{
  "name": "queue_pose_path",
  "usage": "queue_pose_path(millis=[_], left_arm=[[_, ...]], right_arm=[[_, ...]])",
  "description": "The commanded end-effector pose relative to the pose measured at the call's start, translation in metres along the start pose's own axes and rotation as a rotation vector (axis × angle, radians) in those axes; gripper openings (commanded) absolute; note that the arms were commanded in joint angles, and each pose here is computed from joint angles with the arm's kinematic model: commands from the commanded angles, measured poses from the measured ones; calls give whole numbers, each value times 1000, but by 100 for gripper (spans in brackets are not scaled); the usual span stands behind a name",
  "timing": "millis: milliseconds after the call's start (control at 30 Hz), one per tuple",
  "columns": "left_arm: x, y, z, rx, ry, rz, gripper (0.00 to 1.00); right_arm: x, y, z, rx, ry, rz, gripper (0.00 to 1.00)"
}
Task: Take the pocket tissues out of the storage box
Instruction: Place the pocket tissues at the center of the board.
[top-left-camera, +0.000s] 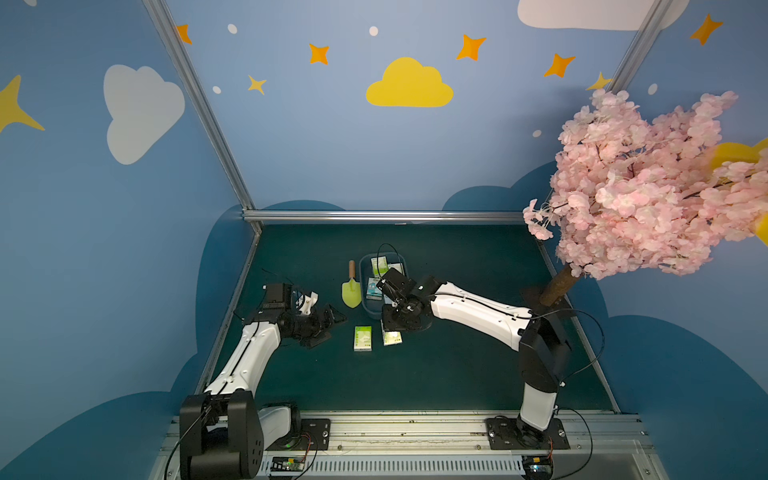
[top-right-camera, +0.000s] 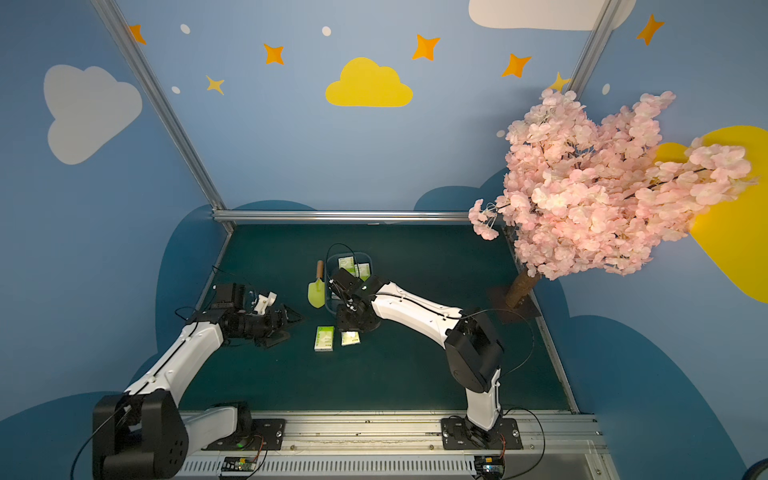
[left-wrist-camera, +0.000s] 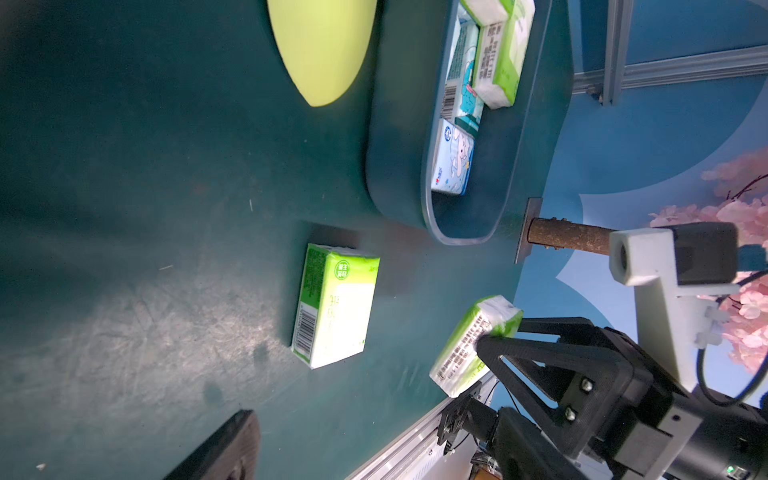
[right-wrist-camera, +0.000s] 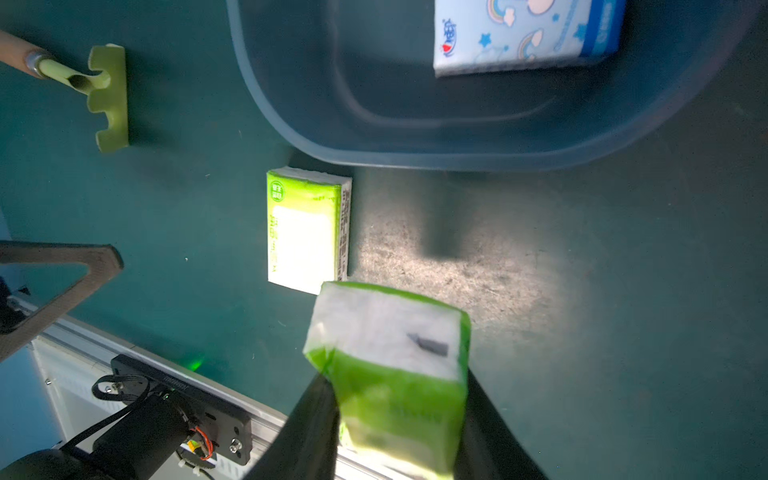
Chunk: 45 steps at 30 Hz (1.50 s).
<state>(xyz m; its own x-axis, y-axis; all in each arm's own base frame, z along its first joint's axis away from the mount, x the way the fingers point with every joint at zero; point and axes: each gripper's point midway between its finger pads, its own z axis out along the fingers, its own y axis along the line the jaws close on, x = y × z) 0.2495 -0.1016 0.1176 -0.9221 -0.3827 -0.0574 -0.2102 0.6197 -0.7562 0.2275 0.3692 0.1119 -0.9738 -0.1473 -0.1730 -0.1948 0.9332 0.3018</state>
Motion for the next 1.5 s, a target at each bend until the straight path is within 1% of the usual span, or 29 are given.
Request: queue_pose_path(millis=[0,267,533,900,1033,1200,1400,1467], left_arm=[[0,3,-1,-15,-10,-12,92],[0,7,1,-22,-3,-19,93],[-1,9,3,-26,3,-24,93],[-1,9,5,-20,12,-27,93],[-1,9,6,-15,20,-28,93],[-2,7,7,-8,24,-30,93],[-6,0,6,15,39,-23,93],[-9,-4,6,26,44,-18,93]], right_arm=[[1,-3,13,10,15,3,41],[9,-13,35,37,75,11,41],[10,-18,53,56,109,15,41],[8,-29,65,89,109,25,44],[10,-32,68,96,114,26,54],[10,-32,63,92,105,22,62],[11,-28,39,82,77,-4,73],[11,-27,28,75,66,-11,74]])
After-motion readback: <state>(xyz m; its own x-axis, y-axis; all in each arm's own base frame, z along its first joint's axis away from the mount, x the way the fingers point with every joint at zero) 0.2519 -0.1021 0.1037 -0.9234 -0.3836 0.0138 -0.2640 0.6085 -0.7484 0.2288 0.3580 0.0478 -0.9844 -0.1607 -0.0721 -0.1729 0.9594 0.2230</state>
